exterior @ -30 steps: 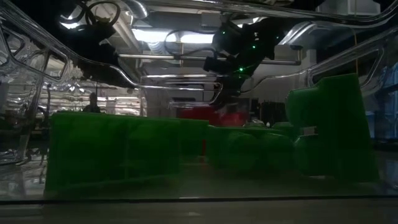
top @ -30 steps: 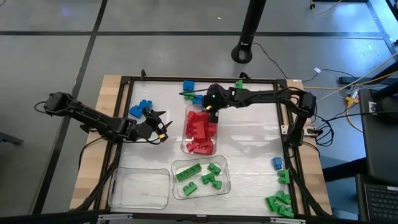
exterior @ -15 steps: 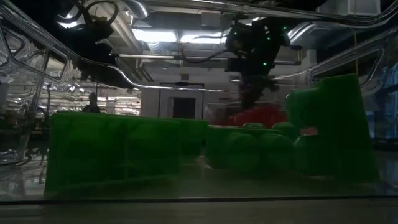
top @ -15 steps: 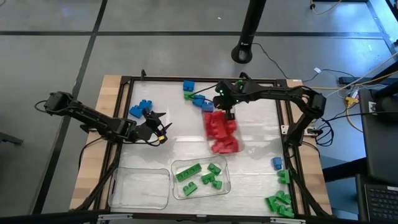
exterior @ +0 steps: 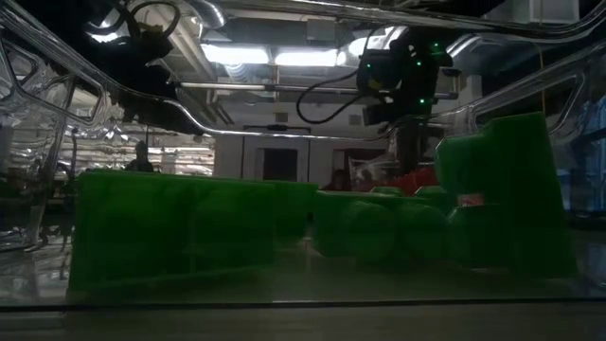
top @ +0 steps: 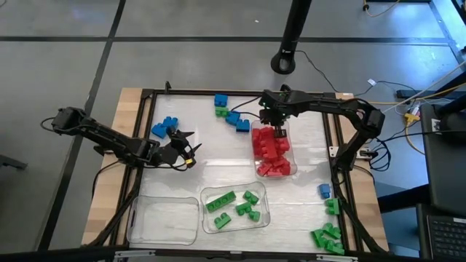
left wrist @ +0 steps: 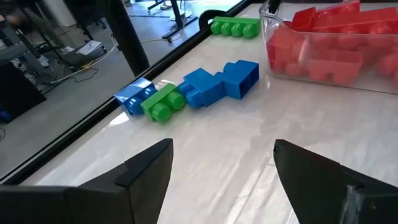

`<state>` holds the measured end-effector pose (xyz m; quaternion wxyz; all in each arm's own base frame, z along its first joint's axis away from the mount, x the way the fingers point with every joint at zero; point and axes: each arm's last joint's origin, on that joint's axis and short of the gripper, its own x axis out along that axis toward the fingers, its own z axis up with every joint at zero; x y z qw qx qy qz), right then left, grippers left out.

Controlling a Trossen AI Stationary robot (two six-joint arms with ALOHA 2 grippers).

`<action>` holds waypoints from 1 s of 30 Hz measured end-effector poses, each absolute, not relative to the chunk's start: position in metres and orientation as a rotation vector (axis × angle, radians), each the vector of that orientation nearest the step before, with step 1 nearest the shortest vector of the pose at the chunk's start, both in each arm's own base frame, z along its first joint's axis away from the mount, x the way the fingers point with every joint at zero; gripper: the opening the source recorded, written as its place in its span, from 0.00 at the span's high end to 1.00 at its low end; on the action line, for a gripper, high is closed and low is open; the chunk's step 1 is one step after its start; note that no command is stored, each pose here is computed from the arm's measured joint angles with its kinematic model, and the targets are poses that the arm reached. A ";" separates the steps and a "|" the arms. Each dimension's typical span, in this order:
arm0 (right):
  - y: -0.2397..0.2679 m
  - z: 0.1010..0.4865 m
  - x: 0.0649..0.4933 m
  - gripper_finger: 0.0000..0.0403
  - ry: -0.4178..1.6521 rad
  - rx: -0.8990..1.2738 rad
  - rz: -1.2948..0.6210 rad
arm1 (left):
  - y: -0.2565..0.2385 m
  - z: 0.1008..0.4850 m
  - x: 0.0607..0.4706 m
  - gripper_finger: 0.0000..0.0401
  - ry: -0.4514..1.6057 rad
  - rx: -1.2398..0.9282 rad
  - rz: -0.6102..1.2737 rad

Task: Sort blocks
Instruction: Adjust the top transparent bin, then put the green game piece into the bottom right transparent bin

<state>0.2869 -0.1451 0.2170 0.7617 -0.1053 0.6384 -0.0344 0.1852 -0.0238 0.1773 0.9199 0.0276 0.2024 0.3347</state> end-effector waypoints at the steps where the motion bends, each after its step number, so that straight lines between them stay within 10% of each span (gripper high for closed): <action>1: -0.145 0.217 0.287 0.97 1.388 -0.222 -0.085 | -0.024 0.177 0.185 0.33 0.417 0.062 0.687; 20: -0.151 0.286 0.296 0.41 1.346 -0.288 -0.046 | 0.003 0.195 0.197 0.33 0.389 0.329 0.717; 30: -0.192 0.308 0.286 0.33 1.327 -0.386 -0.347 | 0.020 0.191 0.195 0.33 0.454 0.330 0.776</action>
